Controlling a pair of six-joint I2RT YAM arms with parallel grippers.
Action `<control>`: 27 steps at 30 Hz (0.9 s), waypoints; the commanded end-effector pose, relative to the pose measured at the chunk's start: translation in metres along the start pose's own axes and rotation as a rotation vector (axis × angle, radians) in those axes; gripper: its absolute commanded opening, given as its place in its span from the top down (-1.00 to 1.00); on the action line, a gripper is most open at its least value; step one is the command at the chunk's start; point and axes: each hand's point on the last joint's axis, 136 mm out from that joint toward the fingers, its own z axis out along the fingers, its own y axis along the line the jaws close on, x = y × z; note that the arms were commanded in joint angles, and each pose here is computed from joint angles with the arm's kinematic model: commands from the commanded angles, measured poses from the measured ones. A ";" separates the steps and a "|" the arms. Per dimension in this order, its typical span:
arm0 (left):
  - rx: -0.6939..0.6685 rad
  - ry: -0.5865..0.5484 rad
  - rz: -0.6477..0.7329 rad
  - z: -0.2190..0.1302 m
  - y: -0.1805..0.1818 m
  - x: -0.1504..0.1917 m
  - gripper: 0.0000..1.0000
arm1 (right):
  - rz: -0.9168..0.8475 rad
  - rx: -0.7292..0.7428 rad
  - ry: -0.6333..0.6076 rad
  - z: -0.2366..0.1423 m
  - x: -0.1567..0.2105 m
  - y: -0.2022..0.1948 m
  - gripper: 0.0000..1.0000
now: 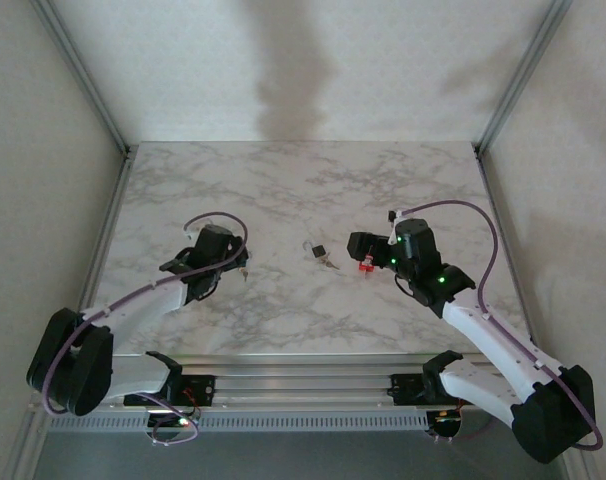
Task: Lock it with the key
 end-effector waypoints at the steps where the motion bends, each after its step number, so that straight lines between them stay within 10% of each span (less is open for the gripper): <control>1: -0.014 0.036 0.068 0.002 -0.007 0.000 -0.96 | -0.020 -0.013 0.001 -0.001 0.004 0.004 -0.99; 18: 0.033 0.504 0.202 0.014 -0.026 0.049 -0.91 | -0.016 -0.054 0.059 -0.002 0.010 0.016 -0.98; 27: -0.024 0.536 0.251 0.023 -0.015 0.055 -0.83 | -0.017 -0.051 0.079 0.002 0.014 0.016 -0.98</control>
